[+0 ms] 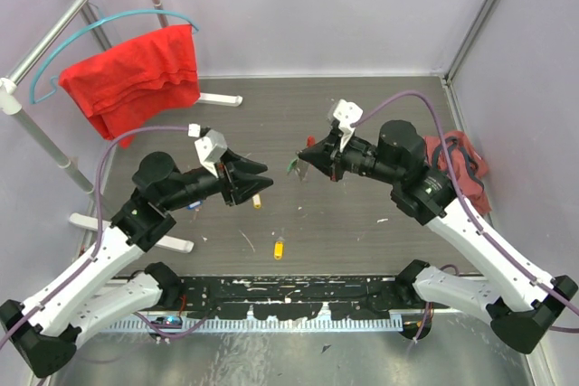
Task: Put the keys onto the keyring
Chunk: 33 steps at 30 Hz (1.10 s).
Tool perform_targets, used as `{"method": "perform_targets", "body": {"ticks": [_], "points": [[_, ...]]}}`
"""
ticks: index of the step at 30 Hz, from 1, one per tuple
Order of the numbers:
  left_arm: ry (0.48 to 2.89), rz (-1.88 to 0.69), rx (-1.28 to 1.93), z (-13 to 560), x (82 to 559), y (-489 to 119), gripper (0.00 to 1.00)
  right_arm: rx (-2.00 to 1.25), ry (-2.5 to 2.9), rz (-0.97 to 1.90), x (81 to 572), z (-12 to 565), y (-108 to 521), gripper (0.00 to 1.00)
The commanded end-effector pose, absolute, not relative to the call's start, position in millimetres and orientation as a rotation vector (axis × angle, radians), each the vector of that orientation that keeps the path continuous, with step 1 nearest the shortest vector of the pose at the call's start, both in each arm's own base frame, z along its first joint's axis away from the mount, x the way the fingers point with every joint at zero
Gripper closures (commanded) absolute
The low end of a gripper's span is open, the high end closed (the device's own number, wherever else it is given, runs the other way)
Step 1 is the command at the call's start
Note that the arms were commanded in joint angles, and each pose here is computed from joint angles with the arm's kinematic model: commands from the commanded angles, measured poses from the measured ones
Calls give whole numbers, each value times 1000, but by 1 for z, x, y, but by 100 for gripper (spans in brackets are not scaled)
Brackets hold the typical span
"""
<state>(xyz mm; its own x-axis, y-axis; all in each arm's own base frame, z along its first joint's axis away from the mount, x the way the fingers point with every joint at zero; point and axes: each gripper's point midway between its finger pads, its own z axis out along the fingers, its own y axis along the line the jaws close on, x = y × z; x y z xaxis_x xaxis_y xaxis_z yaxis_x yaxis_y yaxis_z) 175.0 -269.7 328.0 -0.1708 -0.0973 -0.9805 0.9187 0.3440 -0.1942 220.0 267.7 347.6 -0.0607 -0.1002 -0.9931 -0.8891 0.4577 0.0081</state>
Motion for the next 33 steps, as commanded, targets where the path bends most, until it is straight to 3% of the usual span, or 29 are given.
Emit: {"method": "perform_targets", "body": {"ticks": [1,8,20,33], "points": [[1367,-1114,824,357,161,-264,56,-949,1254,926,192,414,273,99],[1309,-1168,840,383,149,-264,66,-934,1169,985,178,445,272,99],[1234,-1252,895,399,121,-265,71,-946,1080,1040,164,471,273,99],[1163,-1300,1004,402,105,-279,68,-1002,1039,1086,149,476,274,99]]}}
